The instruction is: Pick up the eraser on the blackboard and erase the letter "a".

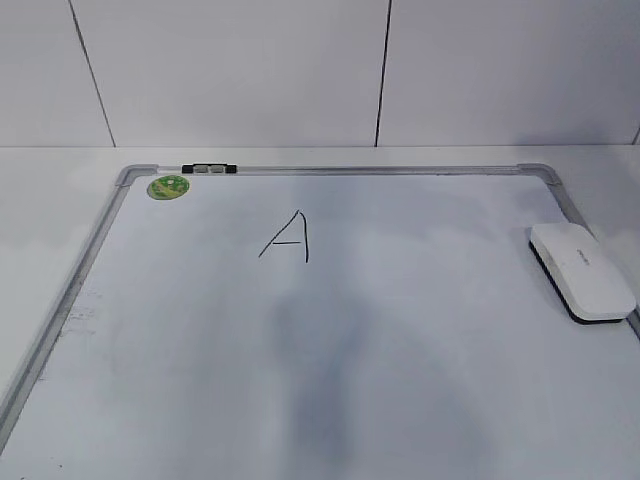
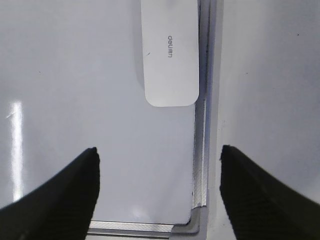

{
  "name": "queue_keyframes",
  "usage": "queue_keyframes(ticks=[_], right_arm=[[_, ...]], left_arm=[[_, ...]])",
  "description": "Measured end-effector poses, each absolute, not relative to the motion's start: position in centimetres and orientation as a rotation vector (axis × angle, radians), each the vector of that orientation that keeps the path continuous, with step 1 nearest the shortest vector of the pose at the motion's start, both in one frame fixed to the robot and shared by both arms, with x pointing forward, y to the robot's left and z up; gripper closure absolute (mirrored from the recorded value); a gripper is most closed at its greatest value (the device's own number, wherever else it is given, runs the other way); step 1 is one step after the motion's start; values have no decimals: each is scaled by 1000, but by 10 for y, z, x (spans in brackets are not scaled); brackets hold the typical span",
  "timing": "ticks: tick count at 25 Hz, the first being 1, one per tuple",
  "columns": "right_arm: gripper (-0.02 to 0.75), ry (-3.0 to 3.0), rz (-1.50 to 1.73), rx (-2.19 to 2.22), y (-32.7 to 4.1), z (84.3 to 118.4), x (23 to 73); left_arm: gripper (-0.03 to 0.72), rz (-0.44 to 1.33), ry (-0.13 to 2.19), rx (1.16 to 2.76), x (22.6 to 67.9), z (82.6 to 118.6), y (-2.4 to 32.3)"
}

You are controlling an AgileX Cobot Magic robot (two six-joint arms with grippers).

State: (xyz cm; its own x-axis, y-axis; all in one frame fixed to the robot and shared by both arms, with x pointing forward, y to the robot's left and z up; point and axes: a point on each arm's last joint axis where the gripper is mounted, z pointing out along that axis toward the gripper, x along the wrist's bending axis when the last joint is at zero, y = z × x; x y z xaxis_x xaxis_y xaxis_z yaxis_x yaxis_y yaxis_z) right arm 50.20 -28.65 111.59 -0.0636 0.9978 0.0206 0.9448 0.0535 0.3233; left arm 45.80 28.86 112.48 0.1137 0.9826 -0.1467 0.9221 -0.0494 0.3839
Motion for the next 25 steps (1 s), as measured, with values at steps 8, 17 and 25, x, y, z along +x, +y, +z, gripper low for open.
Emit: queue_keyframes(ticks=[8, 17, 25], right_arm=[[145, 2048, 479, 1924, -288, 1146, 471], [145, 1989, 565, 1863, -289, 1169, 443], [145, 1984, 572, 1857, -289, 1171, 440]], left_arm=[[365, 274, 1818, 1989, 437, 1136, 288], [365, 350, 1769, 1952, 416, 1151, 288], [365, 356, 1764, 1949, 414, 1152, 288]])
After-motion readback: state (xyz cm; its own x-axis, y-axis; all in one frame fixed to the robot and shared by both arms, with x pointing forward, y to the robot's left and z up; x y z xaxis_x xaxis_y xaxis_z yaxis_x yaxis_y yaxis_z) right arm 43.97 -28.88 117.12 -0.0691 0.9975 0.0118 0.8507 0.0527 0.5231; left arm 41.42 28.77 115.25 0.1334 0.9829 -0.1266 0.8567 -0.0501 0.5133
